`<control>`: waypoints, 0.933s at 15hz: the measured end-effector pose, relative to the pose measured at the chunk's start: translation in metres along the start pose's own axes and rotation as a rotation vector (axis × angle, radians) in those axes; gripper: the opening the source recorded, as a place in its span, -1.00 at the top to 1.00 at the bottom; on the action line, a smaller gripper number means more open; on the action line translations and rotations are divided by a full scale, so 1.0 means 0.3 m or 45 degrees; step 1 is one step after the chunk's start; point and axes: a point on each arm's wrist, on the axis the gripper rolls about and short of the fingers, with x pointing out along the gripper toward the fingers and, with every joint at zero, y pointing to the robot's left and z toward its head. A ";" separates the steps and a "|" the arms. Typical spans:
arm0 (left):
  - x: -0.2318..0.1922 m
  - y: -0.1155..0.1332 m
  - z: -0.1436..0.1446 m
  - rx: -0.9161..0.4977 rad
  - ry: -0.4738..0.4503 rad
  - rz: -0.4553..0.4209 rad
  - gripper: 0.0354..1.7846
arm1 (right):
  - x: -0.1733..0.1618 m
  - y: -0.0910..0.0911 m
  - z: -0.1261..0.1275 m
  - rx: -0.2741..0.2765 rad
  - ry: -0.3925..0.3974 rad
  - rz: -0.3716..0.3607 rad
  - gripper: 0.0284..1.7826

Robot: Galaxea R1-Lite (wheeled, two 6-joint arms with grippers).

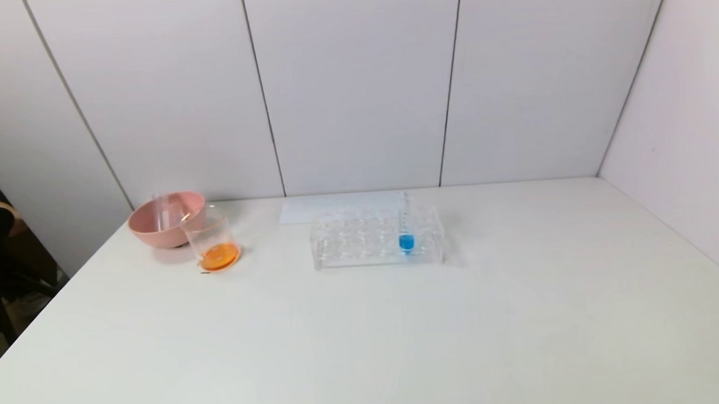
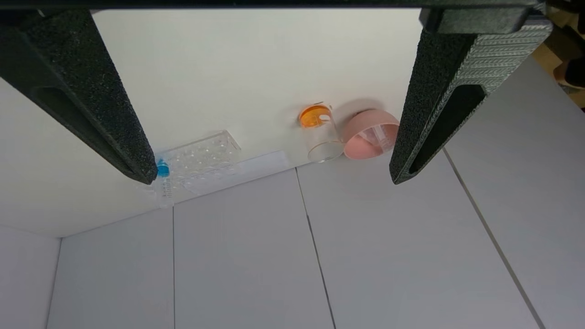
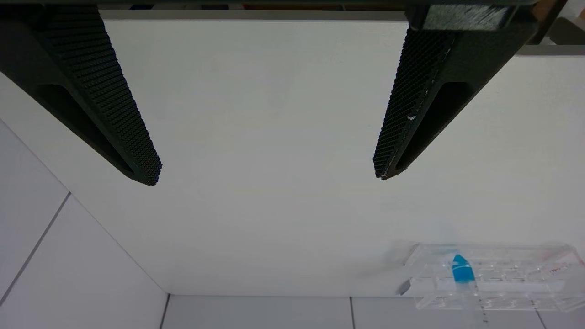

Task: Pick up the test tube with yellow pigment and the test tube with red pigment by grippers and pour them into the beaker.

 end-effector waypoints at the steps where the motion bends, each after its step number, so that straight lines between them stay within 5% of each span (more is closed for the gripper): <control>1: -0.010 -0.003 -0.007 0.002 -0.010 0.003 -0.99 | 0.000 0.000 0.000 0.000 0.000 -0.001 -0.91; 9: -0.089 -0.041 -0.139 0.007 -0.040 0.061 -0.99 | 0.000 0.000 0.000 -0.001 0.000 -0.001 -0.91; 14: -0.086 -0.045 -0.214 0.068 -0.283 0.221 -0.99 | 0.000 0.000 0.000 0.000 0.000 -0.001 -0.91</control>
